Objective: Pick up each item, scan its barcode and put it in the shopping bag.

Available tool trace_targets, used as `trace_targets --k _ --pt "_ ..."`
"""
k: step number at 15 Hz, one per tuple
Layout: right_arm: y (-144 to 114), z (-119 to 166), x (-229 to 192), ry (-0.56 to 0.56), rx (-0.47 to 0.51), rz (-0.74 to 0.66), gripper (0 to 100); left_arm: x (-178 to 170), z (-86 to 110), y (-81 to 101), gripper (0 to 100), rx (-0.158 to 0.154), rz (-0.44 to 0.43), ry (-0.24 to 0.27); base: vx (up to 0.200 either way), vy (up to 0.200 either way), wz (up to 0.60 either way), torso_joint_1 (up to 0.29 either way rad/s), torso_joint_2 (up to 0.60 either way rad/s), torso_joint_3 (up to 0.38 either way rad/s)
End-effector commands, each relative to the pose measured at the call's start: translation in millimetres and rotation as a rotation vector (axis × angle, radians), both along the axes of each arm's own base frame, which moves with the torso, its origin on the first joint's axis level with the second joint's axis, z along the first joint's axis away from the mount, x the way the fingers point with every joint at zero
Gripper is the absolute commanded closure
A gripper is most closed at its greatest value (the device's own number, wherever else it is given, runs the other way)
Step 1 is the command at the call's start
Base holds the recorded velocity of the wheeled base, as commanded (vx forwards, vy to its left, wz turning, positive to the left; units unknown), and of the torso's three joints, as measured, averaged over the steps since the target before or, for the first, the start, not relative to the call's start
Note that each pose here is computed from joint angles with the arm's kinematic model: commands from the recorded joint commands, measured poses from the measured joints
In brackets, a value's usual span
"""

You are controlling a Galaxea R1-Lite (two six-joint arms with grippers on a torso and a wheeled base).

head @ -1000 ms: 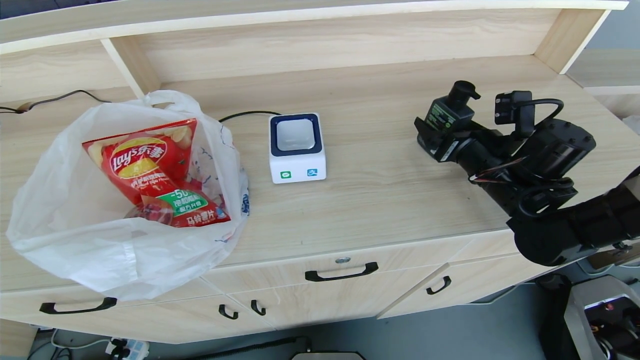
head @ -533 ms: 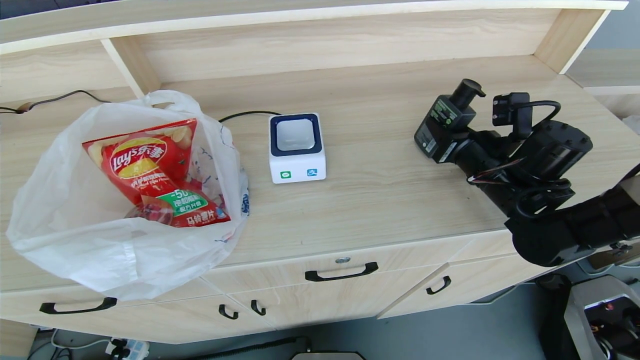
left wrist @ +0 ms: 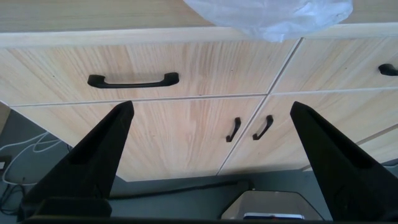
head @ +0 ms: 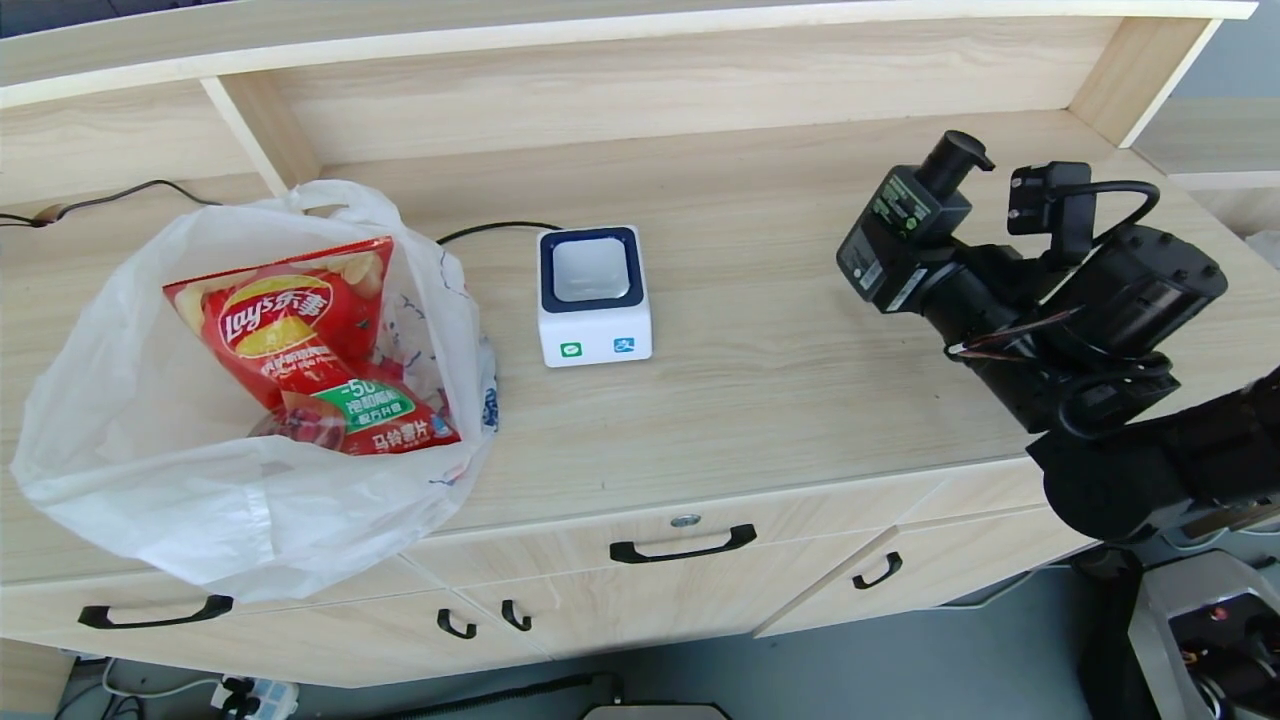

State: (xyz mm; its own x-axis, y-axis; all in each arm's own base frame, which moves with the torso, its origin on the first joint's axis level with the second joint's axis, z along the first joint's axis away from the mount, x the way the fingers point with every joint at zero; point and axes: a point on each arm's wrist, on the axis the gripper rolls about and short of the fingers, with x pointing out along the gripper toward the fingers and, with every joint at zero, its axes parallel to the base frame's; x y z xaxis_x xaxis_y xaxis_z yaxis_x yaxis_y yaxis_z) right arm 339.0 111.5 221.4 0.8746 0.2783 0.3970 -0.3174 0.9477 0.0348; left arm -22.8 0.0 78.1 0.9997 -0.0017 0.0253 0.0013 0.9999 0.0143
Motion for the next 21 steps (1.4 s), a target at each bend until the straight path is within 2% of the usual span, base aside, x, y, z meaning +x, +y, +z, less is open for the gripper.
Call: trace_targets --k 1,3,4,6,9,11,12,16,21 --pt "30.3 25.4 -54.2 -0.036 0.058 0.085 100 0.0 0.0 0.0 0 0.001 0.000 -0.001 0.000 0.000 0.00 0.000 0.00 0.000" --pt "62.2 23.2 -96.8 0.014 0.103 0.181 100 0.0 0.0 0.0 0 0.003 0.000 -0.001 0.000 0.000 0.00 0.000 0.00 0.000" --pt "90.4 26.2 -133.3 0.057 0.161 0.277 100 0.0 0.0 0.0 0 0.003 0.000 -0.001 0.000 0.000 0.00 0.000 0.00 0.000" --pt "108.7 28.3 -157.2 0.092 0.226 0.355 100 0.0 0.0 0.0 0 0.001 0.000 -0.001 0.000 0.000 0.00 0.000 0.00 0.000" --pt "112.9 36.6 -160.2 0.119 0.319 0.481 100 0.0 0.0 0.0 0 0.001 0.000 -0.001 0.000 0.000 0.00 0.000 0.00 0.000" --pt "114.1 51.4 -162.8 0.128 0.385 0.550 100 0.0 -0.1 0.0 0 0.003 0.000 0.001 0.000 0.000 0.00 0.000 0.00 0.000" --pt "117.8 60.7 -175.4 0.129 0.416 0.634 100 0.0 -0.1 0.0 0 0.003 0.000 0.001 0.000 0.000 0.00 0.000 0.00 0.000" --pt "113.9 79.7 -216.3 0.186 0.403 0.811 100 0.0 -0.1 0.0 0 0.003 0.000 0.001 0.000 0.000 0.00 0.000 0.00 0.000" --pt "100.5 90.3 -236.3 0.257 0.435 0.874 100 0.0 0.0 0.0 0 0.004 0.000 -0.001 0.000 0.000 0.00 0.000 0.00 0.000"
